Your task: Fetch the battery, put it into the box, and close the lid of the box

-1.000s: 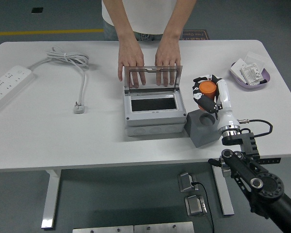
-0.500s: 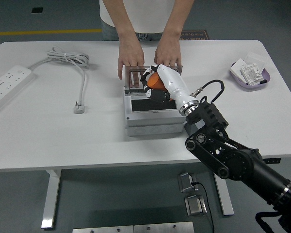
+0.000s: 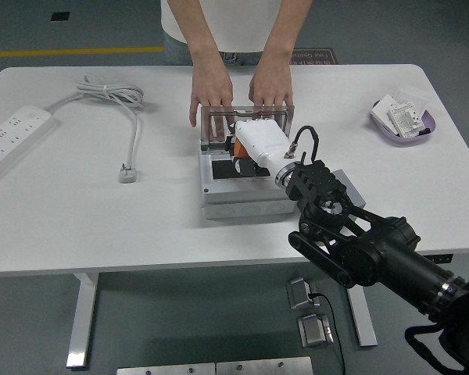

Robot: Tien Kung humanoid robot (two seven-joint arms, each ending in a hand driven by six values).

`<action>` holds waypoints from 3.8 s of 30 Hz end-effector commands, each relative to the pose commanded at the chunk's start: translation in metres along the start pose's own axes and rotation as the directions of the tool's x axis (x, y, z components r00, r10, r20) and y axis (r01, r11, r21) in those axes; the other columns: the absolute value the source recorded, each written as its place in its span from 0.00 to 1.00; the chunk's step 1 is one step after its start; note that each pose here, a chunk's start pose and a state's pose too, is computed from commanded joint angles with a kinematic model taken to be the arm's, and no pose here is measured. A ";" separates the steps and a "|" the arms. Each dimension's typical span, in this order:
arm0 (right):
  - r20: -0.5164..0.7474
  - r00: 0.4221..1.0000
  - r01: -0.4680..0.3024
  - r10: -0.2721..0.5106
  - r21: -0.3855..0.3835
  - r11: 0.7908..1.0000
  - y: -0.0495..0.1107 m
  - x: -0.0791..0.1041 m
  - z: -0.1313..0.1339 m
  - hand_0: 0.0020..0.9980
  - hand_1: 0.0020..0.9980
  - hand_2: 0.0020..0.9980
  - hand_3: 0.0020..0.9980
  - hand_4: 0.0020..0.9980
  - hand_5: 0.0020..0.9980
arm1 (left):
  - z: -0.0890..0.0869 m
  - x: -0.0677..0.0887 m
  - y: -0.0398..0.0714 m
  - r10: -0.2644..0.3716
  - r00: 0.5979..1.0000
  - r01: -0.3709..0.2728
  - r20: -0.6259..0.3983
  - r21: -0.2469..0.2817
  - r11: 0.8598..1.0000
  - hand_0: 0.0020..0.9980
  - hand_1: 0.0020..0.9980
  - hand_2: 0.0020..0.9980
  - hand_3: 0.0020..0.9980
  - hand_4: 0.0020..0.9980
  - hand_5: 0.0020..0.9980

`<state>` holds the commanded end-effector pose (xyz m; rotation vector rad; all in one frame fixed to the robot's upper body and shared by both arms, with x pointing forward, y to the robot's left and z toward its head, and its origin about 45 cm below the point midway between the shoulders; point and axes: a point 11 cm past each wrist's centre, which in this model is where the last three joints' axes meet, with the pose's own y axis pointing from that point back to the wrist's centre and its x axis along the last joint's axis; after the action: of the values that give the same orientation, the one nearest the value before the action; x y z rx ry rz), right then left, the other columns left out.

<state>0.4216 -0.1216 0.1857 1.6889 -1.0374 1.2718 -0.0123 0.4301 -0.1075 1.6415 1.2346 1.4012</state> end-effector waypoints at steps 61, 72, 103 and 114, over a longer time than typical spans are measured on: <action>0.180 0.971 -0.166 0.156 0.041 0.985 -0.002 0.091 -0.003 0.58 0.48 0.52 0.70 1.00 0.62 | 0.004 -0.001 0.001 0.001 1.000 -0.001 0.012 -0.008 1.000 0.62 0.59 0.54 0.63 0.72 0.10; 0.188 0.976 -0.101 0.108 -0.050 0.994 -0.029 0.088 0.031 0.52 0.45 0.51 0.67 1.00 0.64 | 0.008 0.005 0.002 0.011 1.000 -0.010 0.017 -0.013 1.000 0.62 0.59 0.54 0.63 0.72 0.11; 0.091 0.996 -0.001 0.000 0.013 1.000 -0.003 0.031 0.009 0.50 0.42 0.45 0.62 1.00 0.68 | 0.004 -0.002 0.001 -0.002 1.000 0.002 0.025 -0.015 1.000 0.62 0.59 0.54 0.63 0.73 0.11; 0.053 0.997 0.049 -0.050 0.005 0.999 0.009 0.012 0.006 0.45 0.39 0.43 0.59 1.00 0.69 | 0.001 -0.004 0.000 -0.004 1.000 0.004 0.031 -0.011 1.000 0.62 0.59 0.54 0.63 0.73 0.11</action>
<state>0.4170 -0.1323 0.1968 1.7493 -1.0186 1.2035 -0.0109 0.4263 -0.1091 1.6464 1.2103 1.3730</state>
